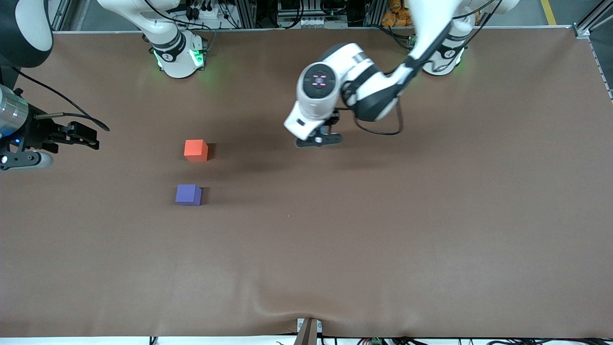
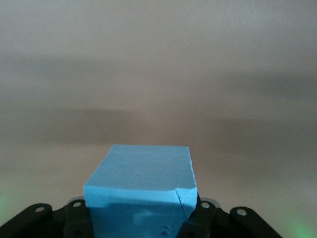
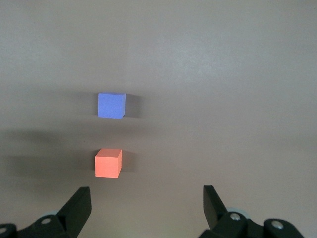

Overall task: Place blue block between orange and purple blocks
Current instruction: 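Carry the light-blue block with the left gripper to the table middle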

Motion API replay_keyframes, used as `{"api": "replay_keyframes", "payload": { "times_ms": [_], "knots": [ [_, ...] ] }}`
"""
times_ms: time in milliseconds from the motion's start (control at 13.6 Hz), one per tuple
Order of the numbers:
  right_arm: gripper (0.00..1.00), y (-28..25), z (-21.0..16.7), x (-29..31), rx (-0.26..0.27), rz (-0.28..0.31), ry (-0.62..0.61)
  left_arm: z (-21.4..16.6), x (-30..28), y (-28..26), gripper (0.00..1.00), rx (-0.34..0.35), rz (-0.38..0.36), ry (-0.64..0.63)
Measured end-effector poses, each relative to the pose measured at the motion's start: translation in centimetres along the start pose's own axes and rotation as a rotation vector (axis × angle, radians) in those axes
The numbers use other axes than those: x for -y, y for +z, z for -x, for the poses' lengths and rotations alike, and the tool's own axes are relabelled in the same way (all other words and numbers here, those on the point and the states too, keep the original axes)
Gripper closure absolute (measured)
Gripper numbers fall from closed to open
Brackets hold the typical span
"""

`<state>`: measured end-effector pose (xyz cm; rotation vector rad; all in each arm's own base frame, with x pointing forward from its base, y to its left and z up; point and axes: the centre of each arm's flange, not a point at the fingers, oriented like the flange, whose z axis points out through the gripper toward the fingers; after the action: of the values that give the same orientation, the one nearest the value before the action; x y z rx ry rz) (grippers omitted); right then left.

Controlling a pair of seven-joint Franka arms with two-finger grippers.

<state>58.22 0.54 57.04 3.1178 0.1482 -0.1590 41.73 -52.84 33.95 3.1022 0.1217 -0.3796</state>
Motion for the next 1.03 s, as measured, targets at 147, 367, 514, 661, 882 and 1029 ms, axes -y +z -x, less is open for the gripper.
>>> {"api": "replay_keyframes", "payload": {
  "times_ms": [147,367,514,661,882,1029],
  "knots": [
    [0.00,0.7,-0.4,0.3,0.012,0.000,-0.005,1.2,-1.9,3.6,0.38,-0.008,-0.025,0.024],
    [0.00,1.0,-0.6,0.8,0.015,-0.017,-0.010,1.8,-3.9,8.0,0.38,-0.050,-0.041,0.030],
    [0.00,1.0,-0.6,1.2,0.017,-0.058,-0.010,2.2,-4.9,11.0,0.38,-0.074,-0.073,0.041],
    [0.00,1.2,-0.7,1.6,0.022,-0.097,-0.006,2.7,-5.6,13.7,0.38,-0.093,-0.100,0.054],
    [0.00,1.5,-0.8,2.0,0.029,-0.111,0.015,3.1,-6.2,15.5,0.38,-0.106,-0.105,0.067],
    [0.00,1.8,-0.8,2.7,0.038,-0.111,0.016,2.9,-6.2,15.3,0.38,-0.111,-0.103,0.065]
  ]
}}
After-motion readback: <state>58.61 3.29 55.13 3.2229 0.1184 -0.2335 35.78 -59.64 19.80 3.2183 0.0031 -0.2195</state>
